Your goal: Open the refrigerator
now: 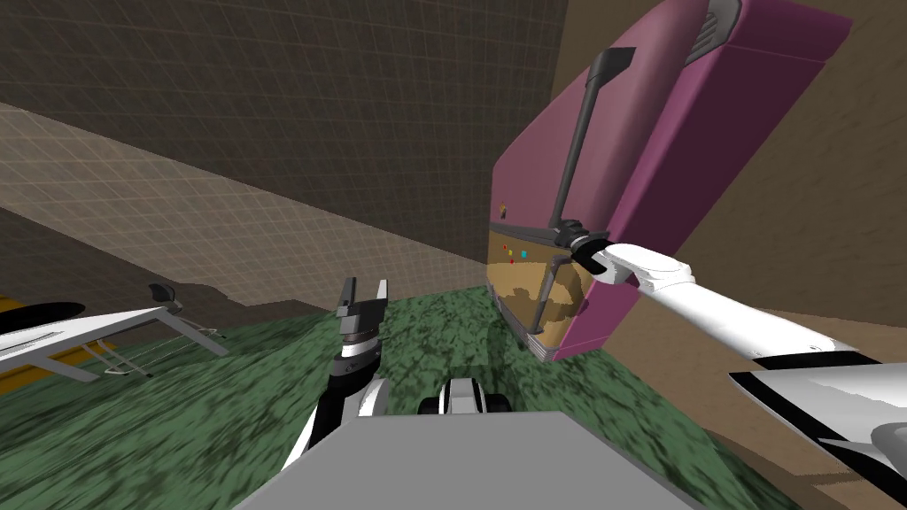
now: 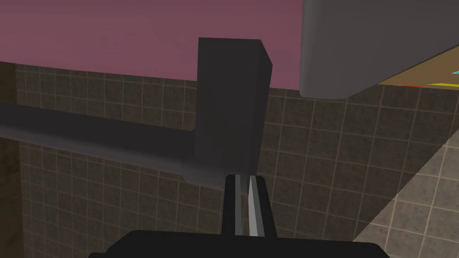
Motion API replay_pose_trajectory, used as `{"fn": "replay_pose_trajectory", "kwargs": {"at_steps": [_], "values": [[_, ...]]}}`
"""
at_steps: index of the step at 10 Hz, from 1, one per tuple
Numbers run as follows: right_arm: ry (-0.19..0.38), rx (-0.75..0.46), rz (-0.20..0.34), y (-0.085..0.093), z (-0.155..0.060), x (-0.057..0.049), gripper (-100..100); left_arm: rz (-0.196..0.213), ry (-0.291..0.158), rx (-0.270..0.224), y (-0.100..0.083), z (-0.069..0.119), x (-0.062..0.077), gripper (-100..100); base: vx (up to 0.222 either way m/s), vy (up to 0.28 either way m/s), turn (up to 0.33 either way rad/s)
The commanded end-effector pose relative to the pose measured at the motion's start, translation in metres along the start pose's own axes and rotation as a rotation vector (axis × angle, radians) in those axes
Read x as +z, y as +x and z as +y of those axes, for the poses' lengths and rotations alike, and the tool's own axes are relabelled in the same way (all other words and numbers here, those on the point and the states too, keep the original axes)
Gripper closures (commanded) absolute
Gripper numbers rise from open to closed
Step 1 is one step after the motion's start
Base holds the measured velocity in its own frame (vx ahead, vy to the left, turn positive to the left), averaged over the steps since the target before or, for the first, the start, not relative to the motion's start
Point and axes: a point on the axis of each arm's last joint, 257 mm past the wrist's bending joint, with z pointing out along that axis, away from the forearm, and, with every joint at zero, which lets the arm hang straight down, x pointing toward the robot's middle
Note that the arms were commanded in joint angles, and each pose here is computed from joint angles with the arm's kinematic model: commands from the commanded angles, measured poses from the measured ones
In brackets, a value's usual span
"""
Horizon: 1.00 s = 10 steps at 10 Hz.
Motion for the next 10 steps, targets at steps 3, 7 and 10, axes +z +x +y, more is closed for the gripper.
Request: {"fn": "replay_pose_trajectory", "kwargs": {"at_steps": [3, 7, 10], "values": [[0.009, -0.023, 0.095, 0.039, -0.005, -0.002, 100, 0.0, 0.0, 0.0, 0.0, 0.0, 0.0, 0, 0.072, 0.305, 0.008], [0.01, -0.043, 0.171, 0.07, -0.007, -0.006, 100, 0.0, 0.0, 0.0, 0.0, 0.0, 0.0, 0, 0.072, 0.281, -0.004], [0.01, -0.054, 0.209, 0.085, -0.009, -0.009, 100, 0.0, 0.0, 0.0, 0.0, 0.0, 0.0, 0, 0.076, 0.274, 0.005]]}}
